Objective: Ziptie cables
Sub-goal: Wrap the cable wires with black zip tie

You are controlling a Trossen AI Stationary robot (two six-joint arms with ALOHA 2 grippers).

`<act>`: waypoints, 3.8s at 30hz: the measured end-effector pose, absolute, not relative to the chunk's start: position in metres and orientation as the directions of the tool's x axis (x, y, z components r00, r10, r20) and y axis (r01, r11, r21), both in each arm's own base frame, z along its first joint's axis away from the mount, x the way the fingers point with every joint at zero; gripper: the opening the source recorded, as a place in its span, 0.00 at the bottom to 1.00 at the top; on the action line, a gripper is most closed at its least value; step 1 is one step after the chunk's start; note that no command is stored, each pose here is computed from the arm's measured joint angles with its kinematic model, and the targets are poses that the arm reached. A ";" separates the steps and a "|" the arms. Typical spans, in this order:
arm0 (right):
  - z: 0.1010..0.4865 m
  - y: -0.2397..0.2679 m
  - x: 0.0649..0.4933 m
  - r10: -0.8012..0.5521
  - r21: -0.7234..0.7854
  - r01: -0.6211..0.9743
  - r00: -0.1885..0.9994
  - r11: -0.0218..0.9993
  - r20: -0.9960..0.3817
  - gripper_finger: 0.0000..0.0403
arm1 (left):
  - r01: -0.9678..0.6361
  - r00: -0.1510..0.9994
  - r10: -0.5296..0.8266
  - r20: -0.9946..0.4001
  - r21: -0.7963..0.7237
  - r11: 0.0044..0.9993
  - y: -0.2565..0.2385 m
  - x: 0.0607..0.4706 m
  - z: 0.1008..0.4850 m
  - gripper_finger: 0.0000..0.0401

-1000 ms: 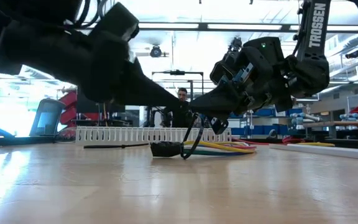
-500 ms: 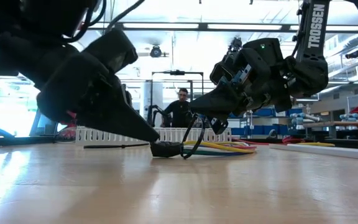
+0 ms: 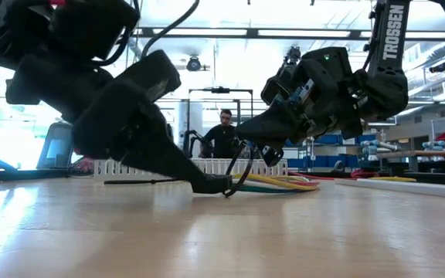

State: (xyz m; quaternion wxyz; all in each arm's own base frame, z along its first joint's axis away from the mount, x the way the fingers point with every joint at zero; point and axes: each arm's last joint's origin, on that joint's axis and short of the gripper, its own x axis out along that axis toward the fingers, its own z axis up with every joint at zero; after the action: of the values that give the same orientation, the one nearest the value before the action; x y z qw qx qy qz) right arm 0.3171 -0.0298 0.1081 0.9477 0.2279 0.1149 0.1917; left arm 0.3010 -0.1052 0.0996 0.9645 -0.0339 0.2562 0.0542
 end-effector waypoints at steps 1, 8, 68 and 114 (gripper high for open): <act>0.108 -0.030 0.317 0.421 0.477 -0.316 0.898 0.820 -0.130 0.00 | -0.121 0.872 0.084 -0.483 -0.047 0.992 -0.106 0.302 0.101 0.29; 0.108 -0.030 0.317 0.424 0.477 -0.319 0.896 0.819 -0.129 0.00 | -0.141 0.874 0.092 -0.478 -0.066 0.988 -0.104 0.303 0.102 0.31; 0.108 -0.031 0.316 0.461 0.508 -0.343 0.878 0.790 -0.125 0.00 | -0.182 0.883 0.076 -0.463 -0.191 0.965 -0.113 0.300 0.105 0.49; 0.105 -0.032 0.315 0.485 0.529 -0.342 0.861 0.776 -0.154 0.00 | -0.140 0.810 0.068 -0.583 -0.080 0.987 -0.132 0.277 0.131 0.08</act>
State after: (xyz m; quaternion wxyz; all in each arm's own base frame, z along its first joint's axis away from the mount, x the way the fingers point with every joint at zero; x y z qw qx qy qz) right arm 0.3147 -0.0321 0.1050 0.9316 0.2503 0.1421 0.2219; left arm 0.2773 -0.1320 0.1315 0.9494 -0.0595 0.3036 0.0549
